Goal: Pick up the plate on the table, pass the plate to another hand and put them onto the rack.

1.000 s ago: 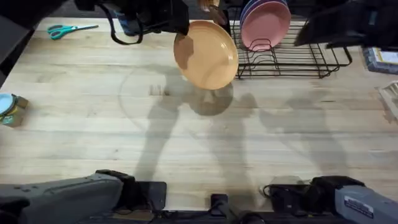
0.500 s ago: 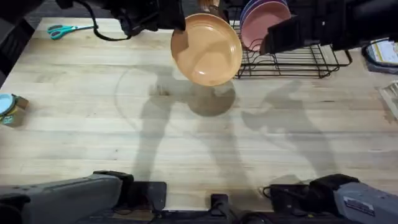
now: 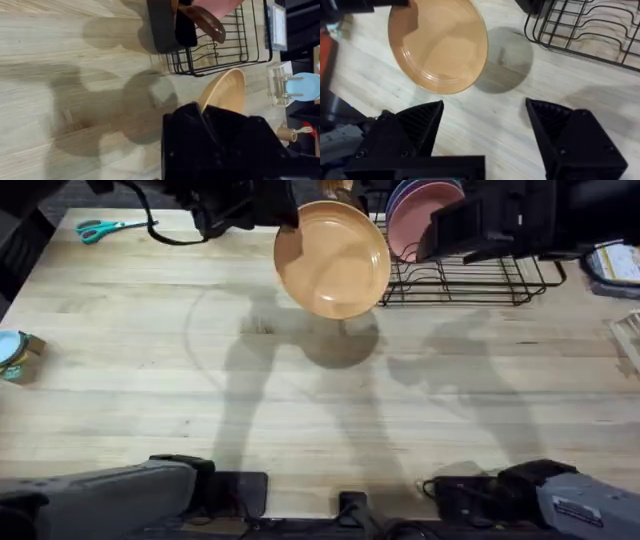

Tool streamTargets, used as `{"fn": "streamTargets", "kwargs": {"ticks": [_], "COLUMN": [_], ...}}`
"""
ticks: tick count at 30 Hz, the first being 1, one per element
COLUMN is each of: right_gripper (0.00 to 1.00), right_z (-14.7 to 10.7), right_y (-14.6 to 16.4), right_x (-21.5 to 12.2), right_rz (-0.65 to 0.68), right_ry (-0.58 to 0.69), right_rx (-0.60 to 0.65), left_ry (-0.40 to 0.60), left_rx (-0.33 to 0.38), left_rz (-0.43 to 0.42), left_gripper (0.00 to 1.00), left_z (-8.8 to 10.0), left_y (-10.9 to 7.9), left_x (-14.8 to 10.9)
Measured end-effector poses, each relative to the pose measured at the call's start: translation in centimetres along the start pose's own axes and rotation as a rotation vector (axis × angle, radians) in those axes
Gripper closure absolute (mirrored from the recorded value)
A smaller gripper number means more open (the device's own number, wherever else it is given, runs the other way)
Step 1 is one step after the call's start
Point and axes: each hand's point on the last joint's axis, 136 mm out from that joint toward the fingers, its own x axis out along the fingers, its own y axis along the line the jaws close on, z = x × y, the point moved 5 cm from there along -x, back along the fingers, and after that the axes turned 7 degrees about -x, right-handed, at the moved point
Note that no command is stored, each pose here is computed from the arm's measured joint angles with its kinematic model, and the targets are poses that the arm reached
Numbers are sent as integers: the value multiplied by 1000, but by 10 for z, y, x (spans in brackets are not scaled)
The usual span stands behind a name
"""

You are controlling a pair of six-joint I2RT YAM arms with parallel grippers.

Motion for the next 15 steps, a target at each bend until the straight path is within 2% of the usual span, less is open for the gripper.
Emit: {"fn": "streamTargets", "kwargs": {"ticks": [1, 7, 15], "right_gripper": [9, 9, 9], "right_z": [1, 11, 14], "right_y": [0, 1, 3], "right_x": [0, 1, 26], "right_rz": [2, 13, 19], "right_ry": [-3, -48, 11], "right_rx": [51, 173, 332], "left_ry": [0, 0, 0], "left_rx": [0, 0, 0], "left_rz": [0, 0, -1], "left_gripper": [959, 959, 959], "left_z": [0, 0, 0], "left_y": [0, 0, 0], "left_x": [0, 0, 0]}}
